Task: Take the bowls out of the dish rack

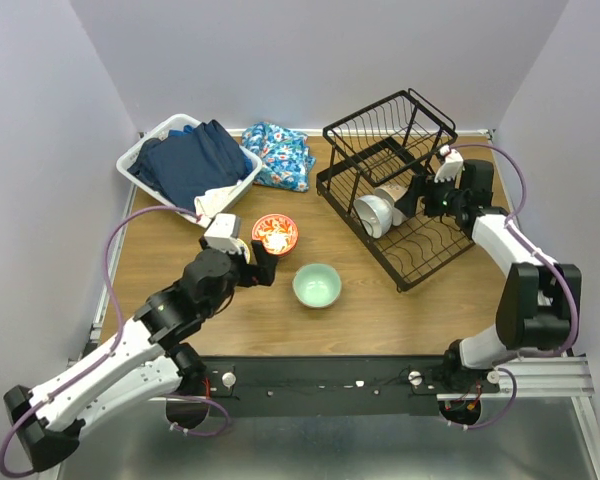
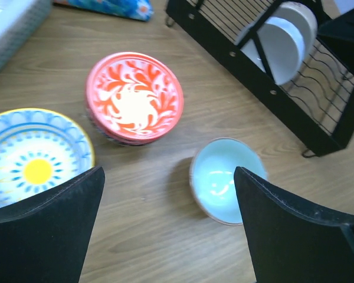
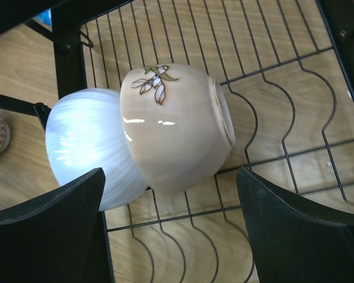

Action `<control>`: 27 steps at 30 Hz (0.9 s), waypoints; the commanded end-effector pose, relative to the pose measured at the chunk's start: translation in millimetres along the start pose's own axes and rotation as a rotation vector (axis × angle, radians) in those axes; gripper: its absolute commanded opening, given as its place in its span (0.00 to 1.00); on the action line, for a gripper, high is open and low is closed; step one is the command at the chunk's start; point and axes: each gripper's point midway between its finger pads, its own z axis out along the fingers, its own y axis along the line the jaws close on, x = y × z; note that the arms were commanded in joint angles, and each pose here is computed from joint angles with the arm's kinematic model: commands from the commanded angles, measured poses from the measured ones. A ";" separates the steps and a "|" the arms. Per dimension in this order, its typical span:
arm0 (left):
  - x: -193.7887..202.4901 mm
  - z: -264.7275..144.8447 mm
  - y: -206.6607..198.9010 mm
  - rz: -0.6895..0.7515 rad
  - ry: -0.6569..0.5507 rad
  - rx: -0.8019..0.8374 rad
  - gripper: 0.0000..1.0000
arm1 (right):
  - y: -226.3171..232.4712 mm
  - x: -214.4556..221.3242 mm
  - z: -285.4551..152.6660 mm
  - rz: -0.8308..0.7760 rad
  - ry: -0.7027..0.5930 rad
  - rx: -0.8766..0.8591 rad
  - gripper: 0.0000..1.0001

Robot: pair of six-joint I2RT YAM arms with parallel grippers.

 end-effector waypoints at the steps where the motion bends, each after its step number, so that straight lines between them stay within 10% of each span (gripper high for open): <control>1: -4.0 -20.3 51.2 0.097 -0.074 -0.182 0.99 | 9.3 -14.3 17.0 -0.098 -0.029 -0.183 1.00; 27: -6.0 -30.5 82.6 0.147 -0.162 -0.292 0.99 | -4.4 19.2 54.6 -0.073 -0.002 -0.355 1.00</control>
